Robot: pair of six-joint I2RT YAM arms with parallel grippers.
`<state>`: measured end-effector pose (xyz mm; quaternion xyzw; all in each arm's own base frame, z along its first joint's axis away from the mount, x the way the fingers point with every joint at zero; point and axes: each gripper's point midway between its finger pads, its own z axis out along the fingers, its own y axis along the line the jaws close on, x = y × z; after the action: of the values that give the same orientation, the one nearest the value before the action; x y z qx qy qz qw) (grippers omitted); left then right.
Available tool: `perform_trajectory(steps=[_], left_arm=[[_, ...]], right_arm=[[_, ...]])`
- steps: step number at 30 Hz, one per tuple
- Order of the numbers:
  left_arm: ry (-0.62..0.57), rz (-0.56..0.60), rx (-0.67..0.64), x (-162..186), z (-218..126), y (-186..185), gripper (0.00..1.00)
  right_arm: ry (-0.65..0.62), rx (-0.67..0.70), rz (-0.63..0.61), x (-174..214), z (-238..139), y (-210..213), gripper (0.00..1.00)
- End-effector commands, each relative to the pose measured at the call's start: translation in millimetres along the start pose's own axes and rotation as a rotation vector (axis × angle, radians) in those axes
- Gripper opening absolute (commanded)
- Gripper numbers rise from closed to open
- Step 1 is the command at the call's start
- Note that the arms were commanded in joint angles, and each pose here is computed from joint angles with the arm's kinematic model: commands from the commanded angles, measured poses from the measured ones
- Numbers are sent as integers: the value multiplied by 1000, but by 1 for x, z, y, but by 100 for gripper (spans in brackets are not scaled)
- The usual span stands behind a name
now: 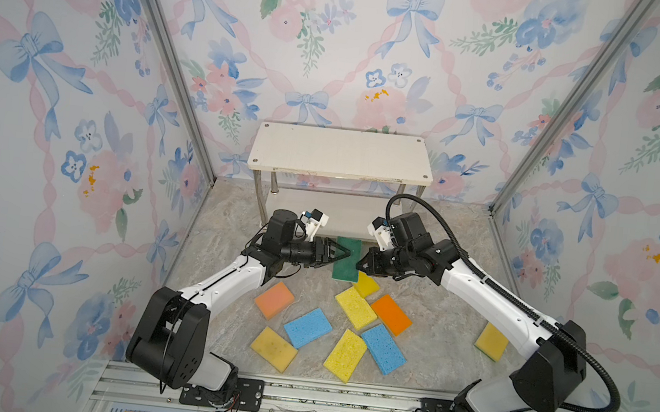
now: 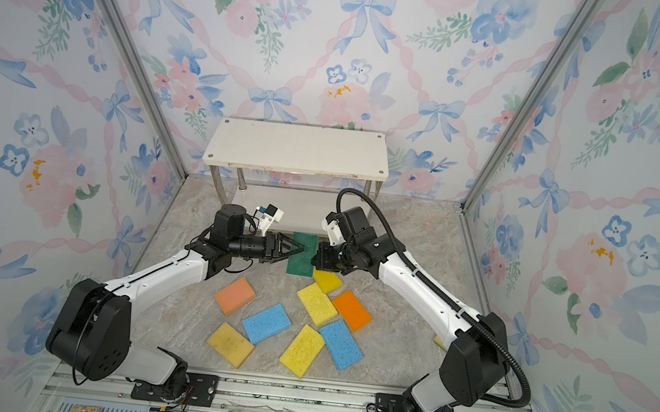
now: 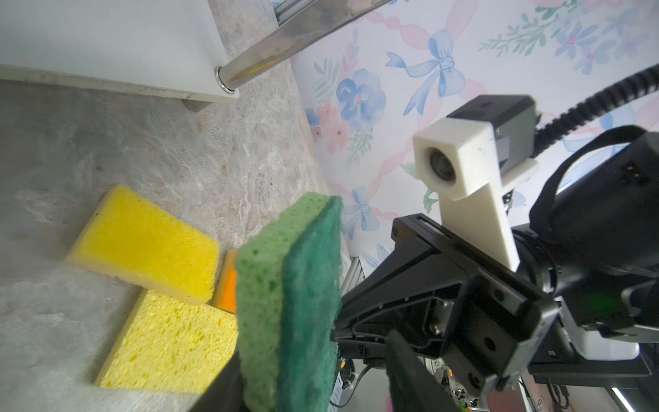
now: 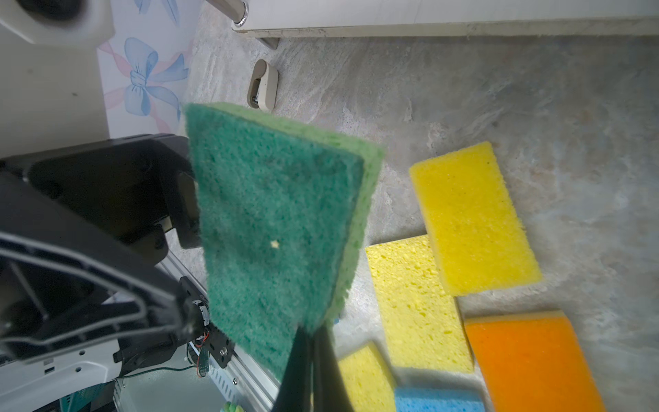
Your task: Place and organize the cleaning sponges onto the shelf
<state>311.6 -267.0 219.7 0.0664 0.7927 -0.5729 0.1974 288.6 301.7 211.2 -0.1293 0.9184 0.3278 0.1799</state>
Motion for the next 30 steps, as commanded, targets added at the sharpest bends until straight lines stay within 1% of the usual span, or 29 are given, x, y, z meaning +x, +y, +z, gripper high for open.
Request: perform_trajectory(steps=[1,6,7,8,9,10,11,12,14,15,17,22,30], left_arm=[[-17,-12,78,1,-2,-16,40],[-21,-16,79,1,-2,-15,14],[-24,-14,79,0,-2,-16,10],[-26,-11,81,-1,-2,-17,6],[-28,-11,81,-2,-2,-18,3],[-32,-10,82,-4,-2,-19,1],[-35,-11,81,-5,-2,-19,0],[-40,-11,80,-7,-3,-20,0],[-48,-11,84,-10,-4,-22,0],[-52,-11,85,-12,-5,-23,0],[-65,-12,87,-16,-7,-26,0],[-92,-14,103,-24,-15,-34,0],[-87,-17,126,-22,-18,-42,0]], right_arm=[[-22,-46,-28,-9,-4,19,0],[-46,-55,-31,-12,-12,23,0],[-48,-55,-31,-12,-14,24,4],[-50,-54,-29,-13,-16,24,9],[-51,-53,-26,-12,-18,24,17],[-52,-54,-17,-12,-20,24,27],[-60,-56,-3,-11,-23,23,39],[-70,-59,14,-12,-25,22,46],[-97,-79,59,-11,-30,21,54],[-111,-97,94,-10,-32,22,57],[-138,-123,124,-8,-37,23,59],[-168,-192,189,-1,-39,25,59],[-159,-239,211,2,-27,31,55]])
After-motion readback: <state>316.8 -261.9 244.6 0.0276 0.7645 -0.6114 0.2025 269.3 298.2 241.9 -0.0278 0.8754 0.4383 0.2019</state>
